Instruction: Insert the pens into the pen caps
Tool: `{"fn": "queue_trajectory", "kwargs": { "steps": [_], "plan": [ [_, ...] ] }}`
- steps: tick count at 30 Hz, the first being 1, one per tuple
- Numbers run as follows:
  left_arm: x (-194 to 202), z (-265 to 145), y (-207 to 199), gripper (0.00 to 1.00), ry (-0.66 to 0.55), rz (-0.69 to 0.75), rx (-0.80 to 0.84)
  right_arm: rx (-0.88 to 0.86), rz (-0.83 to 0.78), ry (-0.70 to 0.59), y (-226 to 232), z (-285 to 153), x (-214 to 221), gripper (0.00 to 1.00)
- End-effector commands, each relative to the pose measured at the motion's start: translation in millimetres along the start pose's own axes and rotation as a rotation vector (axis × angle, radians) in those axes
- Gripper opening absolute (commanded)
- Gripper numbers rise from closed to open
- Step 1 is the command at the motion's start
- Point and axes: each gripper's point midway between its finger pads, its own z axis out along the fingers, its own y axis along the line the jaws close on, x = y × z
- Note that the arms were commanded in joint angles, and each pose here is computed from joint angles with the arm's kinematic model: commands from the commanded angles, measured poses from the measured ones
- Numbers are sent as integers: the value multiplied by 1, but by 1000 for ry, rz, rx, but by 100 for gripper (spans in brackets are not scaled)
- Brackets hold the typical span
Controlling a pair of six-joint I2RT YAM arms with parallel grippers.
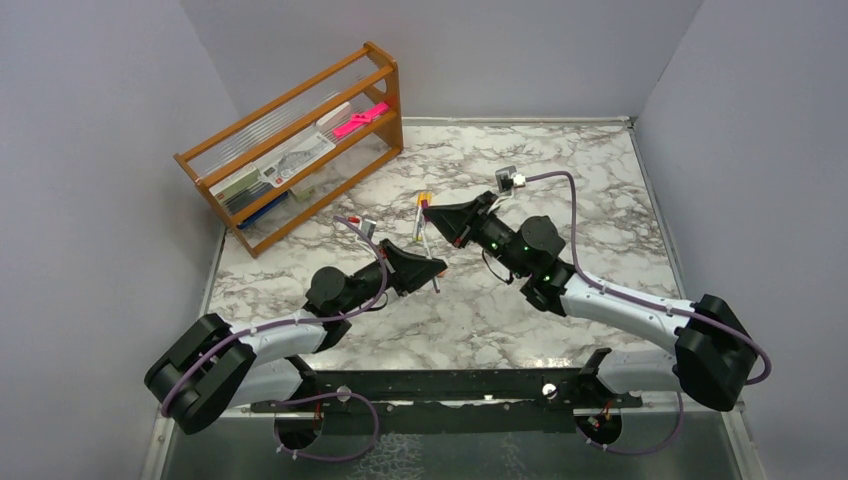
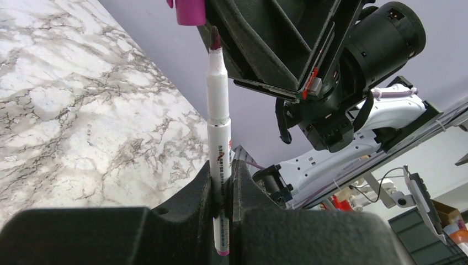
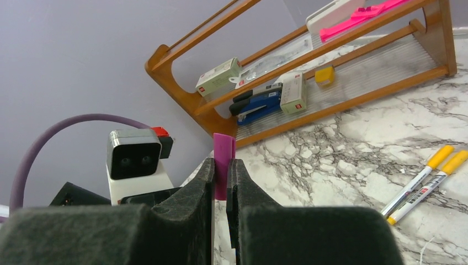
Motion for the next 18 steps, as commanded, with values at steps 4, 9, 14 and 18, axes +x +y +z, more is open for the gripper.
{"fn": "queue_trajectory", "kwargs": {
  "steps": [4, 9, 14, 18],
  "plan": [
    [-4, 6, -13, 0, -7, 43, 60, -96, -15, -13, 21, 11, -11, 1],
    [-2, 5, -10, 0, -1, 44, 51, -106, -26, -8, 22, 11, -9, 1],
    [-2, 5, -9, 0, -5, 48, 47, -107, -26, -5, 22, 10, -8, 1],
    [-1, 4, -9, 0, -1, 47, 47, -114, -24, 4, 23, 8, -6, 1]
  ]
}}
